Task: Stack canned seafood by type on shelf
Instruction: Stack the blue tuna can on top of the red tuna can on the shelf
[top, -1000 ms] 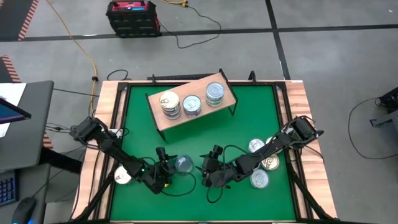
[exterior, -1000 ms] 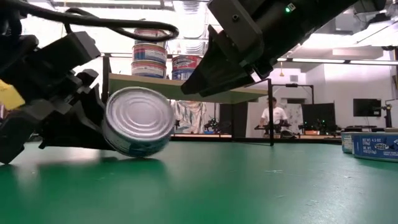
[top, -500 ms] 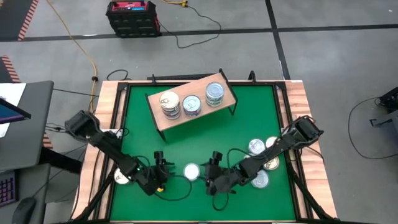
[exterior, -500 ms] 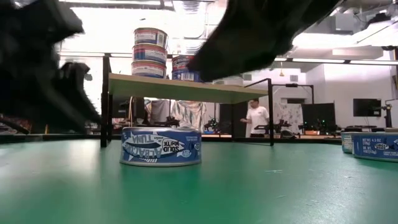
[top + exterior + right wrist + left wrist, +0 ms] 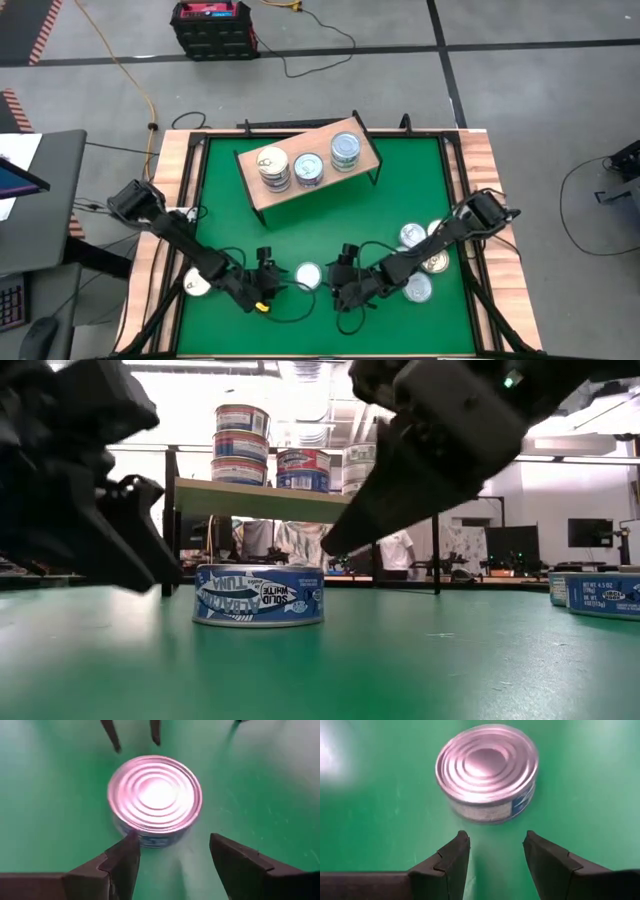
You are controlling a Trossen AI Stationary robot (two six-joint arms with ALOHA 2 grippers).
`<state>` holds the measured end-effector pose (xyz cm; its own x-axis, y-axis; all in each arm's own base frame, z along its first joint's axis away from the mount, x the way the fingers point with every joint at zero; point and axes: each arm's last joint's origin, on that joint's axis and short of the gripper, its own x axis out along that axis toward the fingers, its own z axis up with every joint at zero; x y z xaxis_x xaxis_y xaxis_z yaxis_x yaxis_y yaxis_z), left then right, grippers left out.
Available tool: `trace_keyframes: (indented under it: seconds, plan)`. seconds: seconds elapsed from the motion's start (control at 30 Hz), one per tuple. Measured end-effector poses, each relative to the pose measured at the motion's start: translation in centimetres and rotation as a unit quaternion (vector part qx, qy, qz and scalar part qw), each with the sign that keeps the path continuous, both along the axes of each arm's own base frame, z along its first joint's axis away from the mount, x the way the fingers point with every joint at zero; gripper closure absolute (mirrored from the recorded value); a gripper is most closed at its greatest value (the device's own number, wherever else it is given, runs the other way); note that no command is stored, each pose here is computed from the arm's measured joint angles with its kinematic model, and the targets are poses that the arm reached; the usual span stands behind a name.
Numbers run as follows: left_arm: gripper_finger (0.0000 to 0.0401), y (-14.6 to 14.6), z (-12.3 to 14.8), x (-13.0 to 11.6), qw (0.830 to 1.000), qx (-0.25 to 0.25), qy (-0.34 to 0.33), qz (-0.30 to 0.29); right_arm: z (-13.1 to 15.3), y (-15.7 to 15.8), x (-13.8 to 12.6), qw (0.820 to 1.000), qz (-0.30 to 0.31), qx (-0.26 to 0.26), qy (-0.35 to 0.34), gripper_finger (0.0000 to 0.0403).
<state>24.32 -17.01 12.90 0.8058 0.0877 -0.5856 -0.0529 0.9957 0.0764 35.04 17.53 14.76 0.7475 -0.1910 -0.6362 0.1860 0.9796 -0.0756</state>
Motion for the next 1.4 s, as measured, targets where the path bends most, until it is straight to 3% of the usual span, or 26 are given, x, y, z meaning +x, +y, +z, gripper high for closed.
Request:
trace_keyframes:
  seconds: [0.17,0.4,0.67,0.87,1.07,1.4]
  plan:
    - [0.0221,0.6,-1.2,1.1,1.0,-0.015,0.012,-0.007,-0.9,-0.3,0.3,0.998,0.018,0.05,0.029,0.0133]
    - [0.0221,0.8,-1.0,2.4,0.999,-0.022,0.017,-0.015,-1.1,-1.9,1.1,0.999,-0.004,0.044,0.03,0.0133]
    - [0.0221,1.3,-0.4,3.5,0.998,-0.034,0.034,-0.032,-2.6,-2.6,2.7,0.994,0.053,0.094,0.021,0.0133]
    - [0.0221,1.3,-0.4,3.5,0.998,-0.03,0.042,-0.029,-1.6,-2.6,3.1,0.995,0.054,0.081,0.007,0.0133]
    - [0.0221,1.3,-0.4,3.5,0.998,-0.044,0.047,-0.026,1.0,-2.7,3.4,0.994,0.045,0.077,-0.056,0.0133]
    - [0.0221,1.3,-0.4,3.6,0.997,-0.056,0.046,-0.023,1.9,-3.5,4.4,0.99,0.053,0.072,-0.106,0.0133]
